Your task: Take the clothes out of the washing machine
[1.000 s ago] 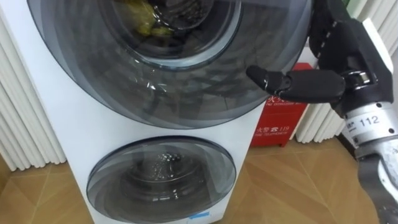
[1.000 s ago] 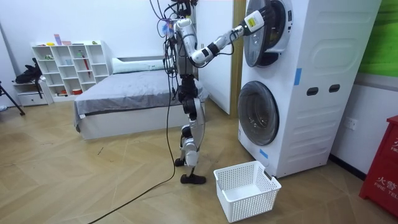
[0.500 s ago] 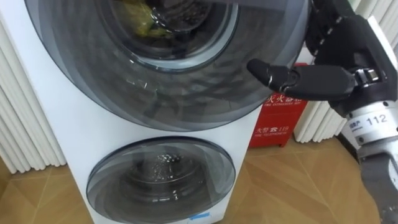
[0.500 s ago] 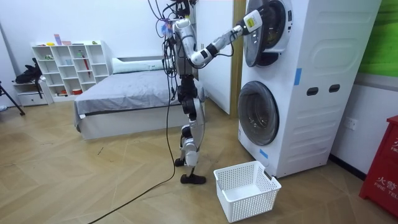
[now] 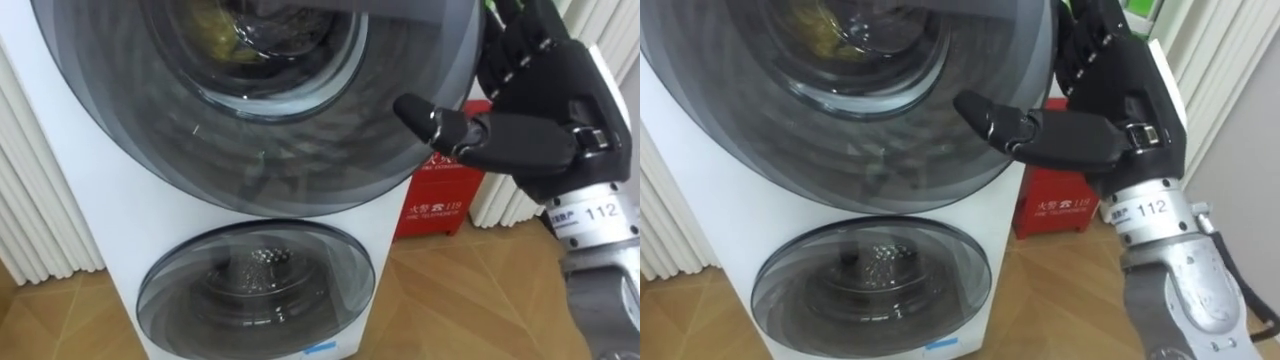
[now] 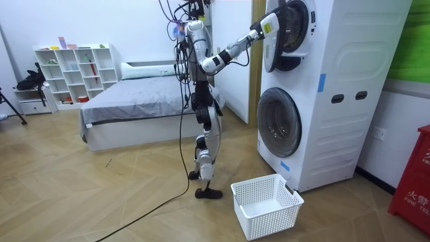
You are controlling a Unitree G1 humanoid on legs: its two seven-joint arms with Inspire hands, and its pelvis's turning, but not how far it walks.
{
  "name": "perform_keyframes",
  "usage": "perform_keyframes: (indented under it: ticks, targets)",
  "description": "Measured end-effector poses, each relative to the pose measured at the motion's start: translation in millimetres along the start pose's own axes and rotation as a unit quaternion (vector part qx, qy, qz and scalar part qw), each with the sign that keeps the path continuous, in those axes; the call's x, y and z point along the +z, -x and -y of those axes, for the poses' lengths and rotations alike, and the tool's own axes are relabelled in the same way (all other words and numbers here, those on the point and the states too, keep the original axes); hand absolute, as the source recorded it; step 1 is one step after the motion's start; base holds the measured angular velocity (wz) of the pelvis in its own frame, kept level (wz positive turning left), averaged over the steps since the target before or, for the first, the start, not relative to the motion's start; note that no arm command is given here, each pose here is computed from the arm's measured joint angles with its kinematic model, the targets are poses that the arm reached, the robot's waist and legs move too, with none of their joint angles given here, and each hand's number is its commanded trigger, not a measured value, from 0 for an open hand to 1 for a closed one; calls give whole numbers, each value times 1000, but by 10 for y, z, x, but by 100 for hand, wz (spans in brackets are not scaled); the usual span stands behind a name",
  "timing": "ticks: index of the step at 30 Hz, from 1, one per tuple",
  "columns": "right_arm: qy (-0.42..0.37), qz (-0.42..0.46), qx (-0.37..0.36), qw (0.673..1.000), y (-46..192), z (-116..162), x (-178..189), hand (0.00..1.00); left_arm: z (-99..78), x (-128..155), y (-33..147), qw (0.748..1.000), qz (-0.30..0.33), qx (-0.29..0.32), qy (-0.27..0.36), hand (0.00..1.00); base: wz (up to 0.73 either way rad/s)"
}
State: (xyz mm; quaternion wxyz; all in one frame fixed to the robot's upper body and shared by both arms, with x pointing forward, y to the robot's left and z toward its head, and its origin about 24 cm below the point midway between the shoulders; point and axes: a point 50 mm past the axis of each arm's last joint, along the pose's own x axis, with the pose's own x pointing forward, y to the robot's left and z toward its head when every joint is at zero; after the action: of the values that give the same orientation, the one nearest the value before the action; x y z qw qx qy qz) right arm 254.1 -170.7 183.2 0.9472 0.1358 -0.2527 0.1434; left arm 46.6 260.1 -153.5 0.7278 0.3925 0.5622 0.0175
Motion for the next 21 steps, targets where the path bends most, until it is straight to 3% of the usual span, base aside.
perform_keyframes:
  ticks: [15, 21]
  targets:
    - [-189, 55, -3, 980, 96, -224, -167, 0, -38, 101, -29, 1000, 2, 5, -18, 0, -4]
    - [-263, 75, 40, 961, 97, -415, -201, 0, -47, 119, -35, 1000, 1, 4, -17, 0, -4]
